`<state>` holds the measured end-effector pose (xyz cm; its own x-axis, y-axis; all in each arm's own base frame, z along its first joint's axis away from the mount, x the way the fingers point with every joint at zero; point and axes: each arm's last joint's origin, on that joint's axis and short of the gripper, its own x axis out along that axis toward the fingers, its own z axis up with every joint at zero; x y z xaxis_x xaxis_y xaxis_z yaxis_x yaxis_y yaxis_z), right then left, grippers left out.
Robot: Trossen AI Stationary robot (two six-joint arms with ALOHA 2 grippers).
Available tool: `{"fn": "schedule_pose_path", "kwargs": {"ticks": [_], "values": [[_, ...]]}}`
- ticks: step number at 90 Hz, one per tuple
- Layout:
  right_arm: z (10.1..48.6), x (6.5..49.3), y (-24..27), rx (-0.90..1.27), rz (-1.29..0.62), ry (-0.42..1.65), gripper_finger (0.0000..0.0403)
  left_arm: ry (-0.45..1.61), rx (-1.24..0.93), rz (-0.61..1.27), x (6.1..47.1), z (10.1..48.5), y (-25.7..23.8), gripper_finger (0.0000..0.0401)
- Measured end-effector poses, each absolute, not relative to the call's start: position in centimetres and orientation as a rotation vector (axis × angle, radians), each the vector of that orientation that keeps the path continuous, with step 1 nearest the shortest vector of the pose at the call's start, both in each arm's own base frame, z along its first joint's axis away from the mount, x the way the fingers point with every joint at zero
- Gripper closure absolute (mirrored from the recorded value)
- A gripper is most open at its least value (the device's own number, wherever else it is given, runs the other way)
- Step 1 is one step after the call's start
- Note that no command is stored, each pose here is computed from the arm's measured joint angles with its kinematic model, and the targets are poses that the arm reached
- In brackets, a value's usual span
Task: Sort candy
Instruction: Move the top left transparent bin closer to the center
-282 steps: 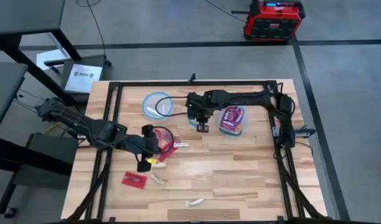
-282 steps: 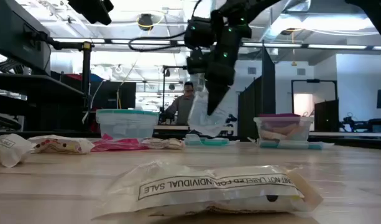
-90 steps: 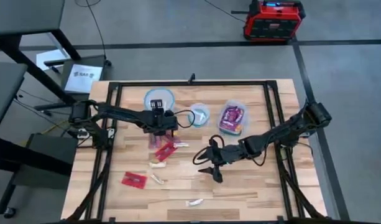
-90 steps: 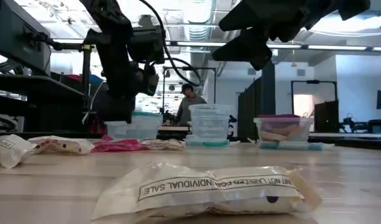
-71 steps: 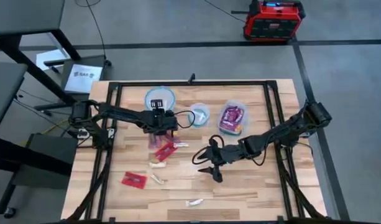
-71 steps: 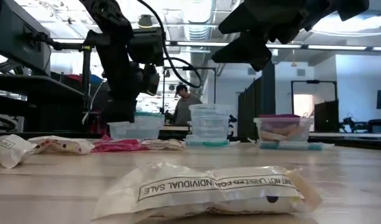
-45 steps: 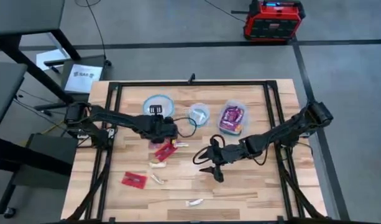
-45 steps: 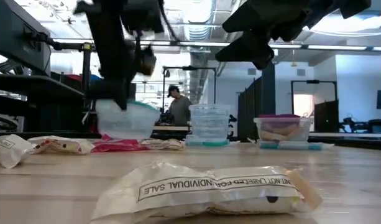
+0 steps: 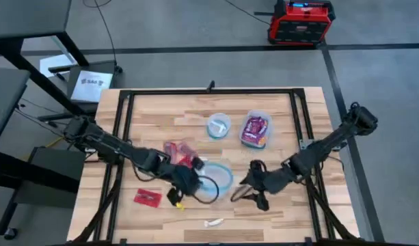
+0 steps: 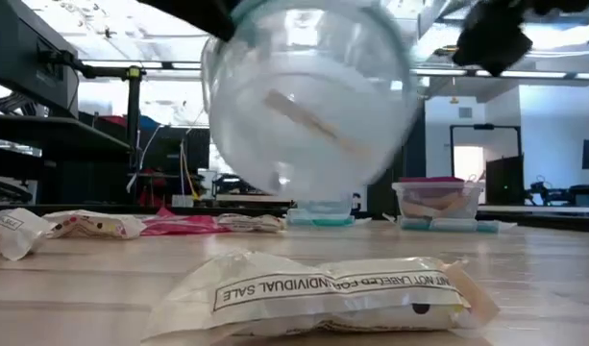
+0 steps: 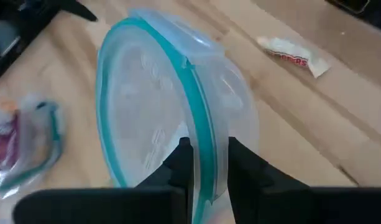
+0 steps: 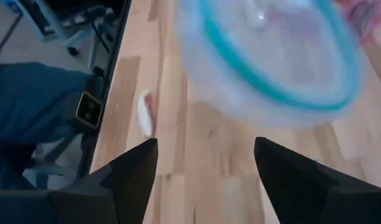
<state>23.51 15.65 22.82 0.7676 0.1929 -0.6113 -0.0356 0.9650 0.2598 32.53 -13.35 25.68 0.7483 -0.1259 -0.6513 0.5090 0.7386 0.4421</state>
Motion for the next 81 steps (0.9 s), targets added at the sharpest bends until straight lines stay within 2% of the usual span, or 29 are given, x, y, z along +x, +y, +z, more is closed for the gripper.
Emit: {"fn": "schedule_pose_path", "kwargs": {"ticks": [23, 43, 52, 62, 81], "values": [[20.6, 22.9, 18.0, 0.301, 0.068, 0.753, 0.0148, 0.701, 0.716, -0.297, 35.2, 20.2, -15.1, 0.0356], [19.7, 23.1, 18.1, 0.338, 0.029, 0.781, 0.0148, 0.795, 0.600, -0.310, 34.8, 20.4, -16.2, 0.0222], [19.7, 23.0, 18.2, 0.351, 0.003, 0.766, 0.0148, 0.876, 0.579, -0.290, 34.5, 22.2, -16.2, 0.0185], [19.6, 22.6, 18.8, 0.359, -0.026, 0.734, 0.0148, 0.936, 0.528, -0.258, 34.5, 23.6, -16.2, 0.0178], [19.7, 21.6, 20.0, 0.381, -0.040, 0.697, 0.0148, 0.843, 0.502, -0.242, 35.6, 24.8, -16.0, 0.0182]]}}
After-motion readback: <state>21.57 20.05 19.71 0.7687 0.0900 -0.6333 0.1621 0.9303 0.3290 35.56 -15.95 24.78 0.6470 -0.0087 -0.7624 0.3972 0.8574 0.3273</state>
